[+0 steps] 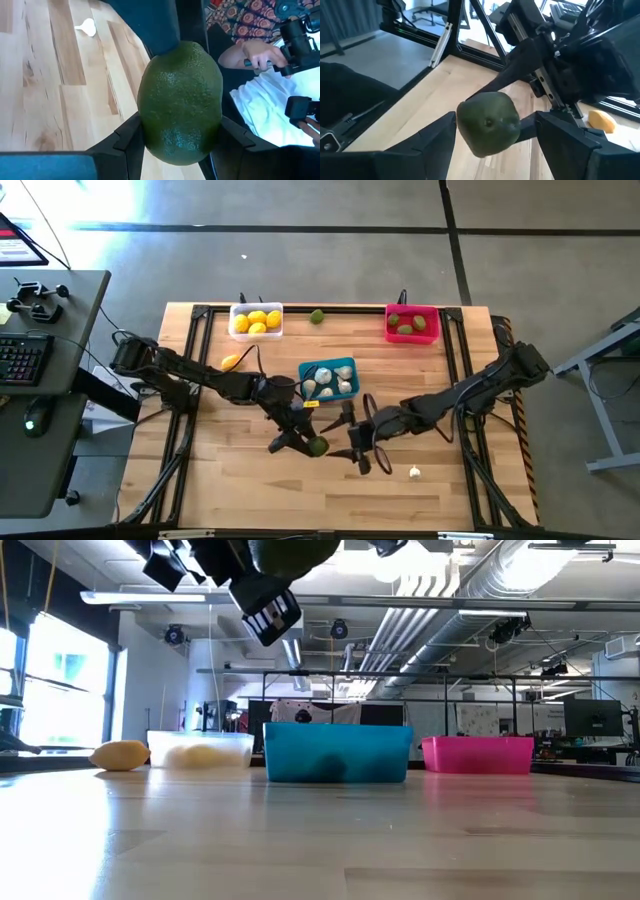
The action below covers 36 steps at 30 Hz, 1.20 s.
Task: Sort produce into baskets
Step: Put the green lime into the pink bin
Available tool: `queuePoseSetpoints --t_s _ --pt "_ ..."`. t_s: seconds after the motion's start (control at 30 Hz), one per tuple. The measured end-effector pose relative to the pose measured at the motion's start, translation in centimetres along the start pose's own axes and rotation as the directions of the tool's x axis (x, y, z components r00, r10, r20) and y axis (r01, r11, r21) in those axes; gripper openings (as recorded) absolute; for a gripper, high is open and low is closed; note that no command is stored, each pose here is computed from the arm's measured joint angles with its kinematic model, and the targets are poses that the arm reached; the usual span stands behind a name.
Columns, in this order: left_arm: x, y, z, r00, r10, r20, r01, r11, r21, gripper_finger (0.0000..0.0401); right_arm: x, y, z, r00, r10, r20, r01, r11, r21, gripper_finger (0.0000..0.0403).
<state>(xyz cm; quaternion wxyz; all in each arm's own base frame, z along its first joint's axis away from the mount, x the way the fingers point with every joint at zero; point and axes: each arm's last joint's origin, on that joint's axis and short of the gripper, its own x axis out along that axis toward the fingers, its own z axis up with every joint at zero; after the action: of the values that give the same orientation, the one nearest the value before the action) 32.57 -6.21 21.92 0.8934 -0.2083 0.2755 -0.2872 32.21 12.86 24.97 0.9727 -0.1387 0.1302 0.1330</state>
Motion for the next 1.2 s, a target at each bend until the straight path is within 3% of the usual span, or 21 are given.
queuePoseSetpoints --t_s 0.53,0.83,1.03,1.2 --pt "-0.1 -0.1 0.6 0.999 -0.015 0.051 0.016 1.0 -0.019 0.0154 1.7 -0.1 -1.3 0.999 0.04 0.013 -0.04 0.999 0.009 0.0256" --pt "-0.2 0.1 0.6 0.999 -0.009 0.044 0.01 1.0 -0.026 0.0154 1.7 -0.1 -1.0 0.999 0.034 0.036 -0.034 0.999 0.003 0.018" --pt "-0.2 0.3 0.4 0.996 0.068 0.048 -0.073 0.993 0.093 0.0219 1.2 -0.4 -0.6 1.0 0.025 -0.01 -0.025 0.999 -0.042 0.016" --pt "-0.4 0.7 0.2 0.978 0.203 0.042 -0.207 0.951 0.228 0.0261 -0.4 -0.9 0.4 0.999 -0.019 -0.047 0.016 0.998 -0.067 0.0158"
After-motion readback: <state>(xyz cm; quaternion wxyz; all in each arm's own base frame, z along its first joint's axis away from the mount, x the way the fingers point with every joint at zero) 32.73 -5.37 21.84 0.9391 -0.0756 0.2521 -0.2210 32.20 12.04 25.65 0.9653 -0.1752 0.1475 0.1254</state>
